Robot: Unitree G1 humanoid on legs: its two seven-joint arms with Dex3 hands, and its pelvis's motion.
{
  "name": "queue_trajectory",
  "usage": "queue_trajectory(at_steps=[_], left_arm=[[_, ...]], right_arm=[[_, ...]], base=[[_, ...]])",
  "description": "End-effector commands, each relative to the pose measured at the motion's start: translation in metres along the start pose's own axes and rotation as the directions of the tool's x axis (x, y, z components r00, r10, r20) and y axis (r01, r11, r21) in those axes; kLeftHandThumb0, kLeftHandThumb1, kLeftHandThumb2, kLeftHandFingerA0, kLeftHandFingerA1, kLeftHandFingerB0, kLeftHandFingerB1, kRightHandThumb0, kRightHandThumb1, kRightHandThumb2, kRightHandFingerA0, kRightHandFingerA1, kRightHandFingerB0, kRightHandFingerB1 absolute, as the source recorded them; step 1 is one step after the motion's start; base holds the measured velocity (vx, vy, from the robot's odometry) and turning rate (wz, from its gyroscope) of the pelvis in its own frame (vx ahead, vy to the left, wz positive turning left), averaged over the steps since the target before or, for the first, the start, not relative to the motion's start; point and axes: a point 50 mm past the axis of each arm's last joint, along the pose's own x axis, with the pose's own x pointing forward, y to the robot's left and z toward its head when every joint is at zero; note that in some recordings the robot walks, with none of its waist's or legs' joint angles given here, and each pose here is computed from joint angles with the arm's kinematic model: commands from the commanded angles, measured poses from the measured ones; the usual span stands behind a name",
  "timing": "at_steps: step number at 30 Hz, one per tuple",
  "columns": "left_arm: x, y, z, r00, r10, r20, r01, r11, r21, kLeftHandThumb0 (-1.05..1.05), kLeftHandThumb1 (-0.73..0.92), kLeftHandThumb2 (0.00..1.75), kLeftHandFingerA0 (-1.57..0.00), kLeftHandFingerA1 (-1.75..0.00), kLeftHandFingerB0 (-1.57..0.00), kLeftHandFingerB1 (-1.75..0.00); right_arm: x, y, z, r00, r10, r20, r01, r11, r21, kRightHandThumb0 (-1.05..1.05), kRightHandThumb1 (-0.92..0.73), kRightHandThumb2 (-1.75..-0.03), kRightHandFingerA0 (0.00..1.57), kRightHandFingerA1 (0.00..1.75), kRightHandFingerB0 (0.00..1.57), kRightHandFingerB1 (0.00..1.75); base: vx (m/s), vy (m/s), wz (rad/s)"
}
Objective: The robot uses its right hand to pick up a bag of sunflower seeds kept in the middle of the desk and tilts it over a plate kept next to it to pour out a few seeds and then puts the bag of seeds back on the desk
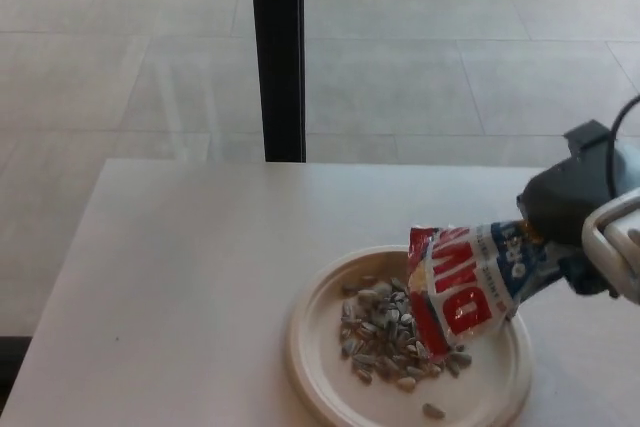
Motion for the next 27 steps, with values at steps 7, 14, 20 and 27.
queue_trajectory(at_steps=[7, 14, 20, 27], left_arm=[[-0.004, 0.004, -0.007, 1.0, 0.007, -0.02, -0.007, 1.0, 0.004, -0.87, 0.69, 1.21, -0.42, -0.73, -0.27, -0.62], [-0.004, 0.006, -0.008, 1.0, 0.008, -0.025, -0.008, 1.0, -0.001, -0.86, 0.83, 0.81, -0.39, -0.72, -0.29, -0.6], [-0.005, 0.005, -0.009, 1.0, 0.008, -0.027, -0.007, 1.0, 0.026, -0.83, 0.88, 0.78, -0.41, -0.72, -0.31, -0.6], [-0.004, 0.004, -0.009, 0.999, 0.018, -0.036, -0.017, 1.0, 0.025, -0.82, 0.9, 0.78, -0.41, -0.71, -0.32, -0.59]], right_arm=[[-0.004, 0.055, -0.033, 0.994, 0.015, -0.11, 0.016, 0.961, 0.275, -0.41, -0.72, -0.79, 0.86, 1.56, 0.7, 0.78], [-0.006, 0.085, -0.045, 0.988, 0.018, -0.156, 0.05, 0.907, 0.417, -0.39, -0.7, -0.82, 0.92, 1.72, 0.73, 1.39], [-0.01, 0.1, -0.032, 0.986, -0.013, -0.168, 0.119, 0.764, 0.635, -0.38, -0.62, -0.93, 0.93, 1.74, 0.73, 1.56], [-0.013, 0.108, -0.005, 0.985, -0.092, -0.146, 0.171, 0.648, 0.742, -0.34, -0.52, -1.06, 0.92, 1.75, 0.76, 1.48]], base=[[0.0, 0.0, 0.0], [0.0, 0.0, 0.0], [0.0, 0.0, 0.0], [0.0, 0.0, 0.0]])
